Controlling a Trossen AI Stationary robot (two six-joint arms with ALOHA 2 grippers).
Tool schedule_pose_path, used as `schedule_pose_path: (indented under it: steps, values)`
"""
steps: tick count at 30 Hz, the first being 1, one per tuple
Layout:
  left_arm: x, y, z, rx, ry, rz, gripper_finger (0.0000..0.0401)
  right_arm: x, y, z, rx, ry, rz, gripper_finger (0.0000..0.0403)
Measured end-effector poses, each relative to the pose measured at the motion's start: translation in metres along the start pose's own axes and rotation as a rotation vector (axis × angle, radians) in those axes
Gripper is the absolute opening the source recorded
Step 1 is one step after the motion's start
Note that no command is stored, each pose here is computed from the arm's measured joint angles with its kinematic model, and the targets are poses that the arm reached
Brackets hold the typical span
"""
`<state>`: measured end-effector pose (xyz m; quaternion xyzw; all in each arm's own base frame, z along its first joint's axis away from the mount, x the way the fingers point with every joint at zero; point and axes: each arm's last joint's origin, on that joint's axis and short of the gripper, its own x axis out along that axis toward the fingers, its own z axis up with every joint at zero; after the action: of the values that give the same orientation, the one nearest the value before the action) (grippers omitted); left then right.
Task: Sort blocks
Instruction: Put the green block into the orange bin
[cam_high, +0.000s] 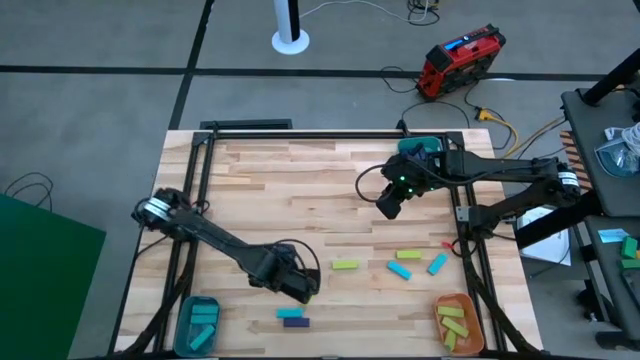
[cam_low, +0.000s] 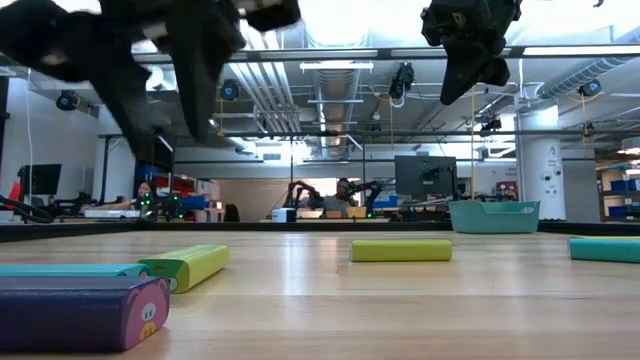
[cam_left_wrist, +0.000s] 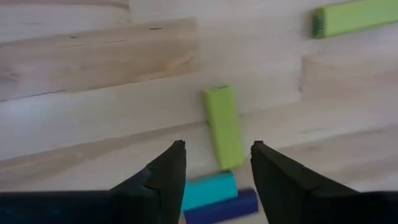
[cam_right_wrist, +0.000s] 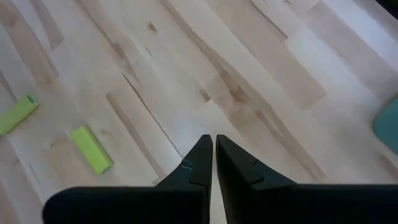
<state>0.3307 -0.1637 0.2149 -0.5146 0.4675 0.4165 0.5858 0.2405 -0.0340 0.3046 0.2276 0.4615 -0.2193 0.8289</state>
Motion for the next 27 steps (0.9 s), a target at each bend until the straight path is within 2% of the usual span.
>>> schedule_pose_path:
  steps: [8, 18, 22, 27]
  values:
    - [0.023, -0.015, -0.007, 0.012, -0.009, 0.030, 0.0200, -0.001, 0.000, 0.000, -0.009, -0.002, 0.001, 0.0012]
    - [0.058, -0.023, -0.015, 0.009, 0.006, 0.101, 0.0202, -0.001, 0.000, 0.000, -0.009, -0.002, 0.001, 0.0012]
    - [0.064, -0.027, -0.017, 0.013, 0.020, 0.070, 0.0202, -0.001, 0.000, 0.000, -0.014, -0.002, 0.001, 0.0012]
    - [0.075, -0.026, -0.018, 0.031, 0.015, 0.087, 0.0200, -0.001, 0.000, 0.000, -0.016, -0.002, 0.001, 0.0012]
